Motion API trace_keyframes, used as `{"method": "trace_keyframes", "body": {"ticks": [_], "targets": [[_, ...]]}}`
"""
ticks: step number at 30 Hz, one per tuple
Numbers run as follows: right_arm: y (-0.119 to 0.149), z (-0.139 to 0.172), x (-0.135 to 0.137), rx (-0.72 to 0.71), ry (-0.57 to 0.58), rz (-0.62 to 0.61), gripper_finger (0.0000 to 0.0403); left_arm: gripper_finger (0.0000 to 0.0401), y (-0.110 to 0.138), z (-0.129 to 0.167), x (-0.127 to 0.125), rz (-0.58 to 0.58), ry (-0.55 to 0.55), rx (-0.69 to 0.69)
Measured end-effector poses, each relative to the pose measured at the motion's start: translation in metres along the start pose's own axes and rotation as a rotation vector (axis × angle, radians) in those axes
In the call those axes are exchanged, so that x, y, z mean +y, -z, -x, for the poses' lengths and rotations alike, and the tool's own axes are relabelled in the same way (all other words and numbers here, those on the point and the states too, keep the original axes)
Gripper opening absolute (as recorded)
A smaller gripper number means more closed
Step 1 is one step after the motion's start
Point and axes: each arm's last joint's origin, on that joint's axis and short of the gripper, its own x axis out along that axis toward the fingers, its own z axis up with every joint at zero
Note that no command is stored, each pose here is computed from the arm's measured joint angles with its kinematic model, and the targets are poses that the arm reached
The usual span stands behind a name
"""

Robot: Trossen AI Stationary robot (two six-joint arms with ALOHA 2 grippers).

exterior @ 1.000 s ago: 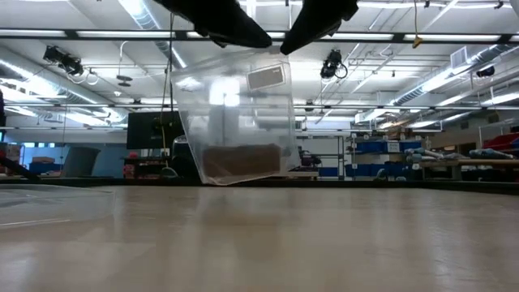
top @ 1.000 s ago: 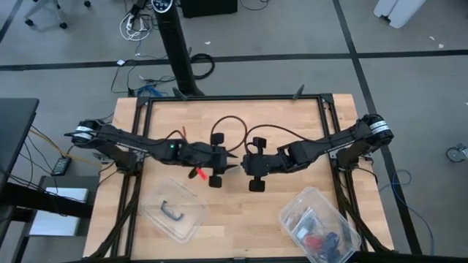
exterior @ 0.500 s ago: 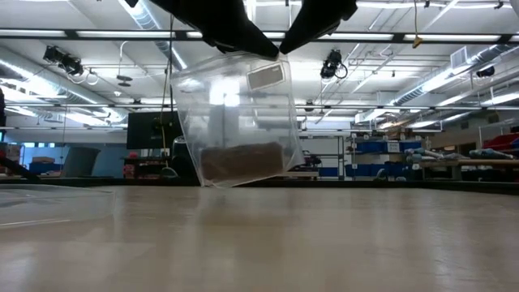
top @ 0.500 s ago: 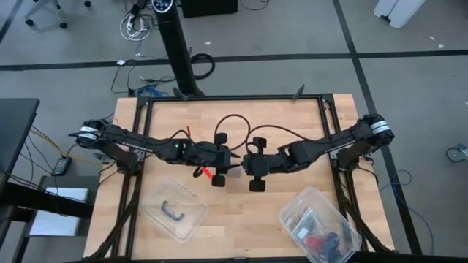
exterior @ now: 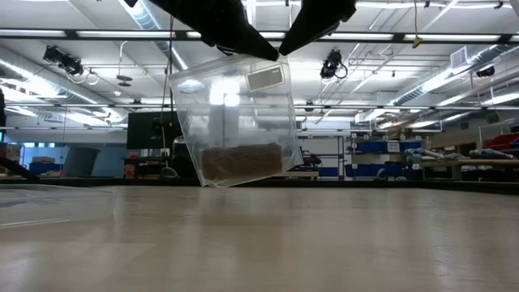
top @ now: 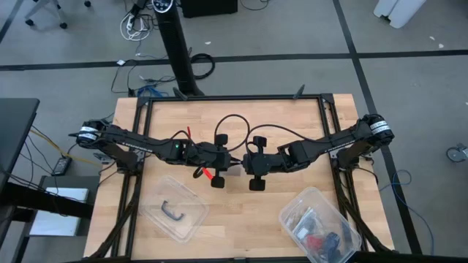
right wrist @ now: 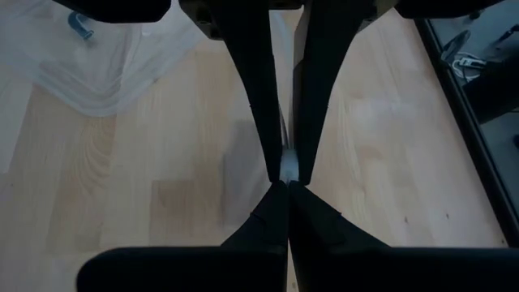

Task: Roll bandage
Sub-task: Close the transparent zip bag

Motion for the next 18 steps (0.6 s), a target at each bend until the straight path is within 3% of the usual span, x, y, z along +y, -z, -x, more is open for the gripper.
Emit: {"method": "trace_keyframes", "body": {"ticks": [18], "targets": [[0.011, 0.001, -0.001, 0.107, 0.023, -0.005, 0.0, 0.0008, 0.009, 0.007, -0.002, -0.004, -0.007, 0.109]]}}
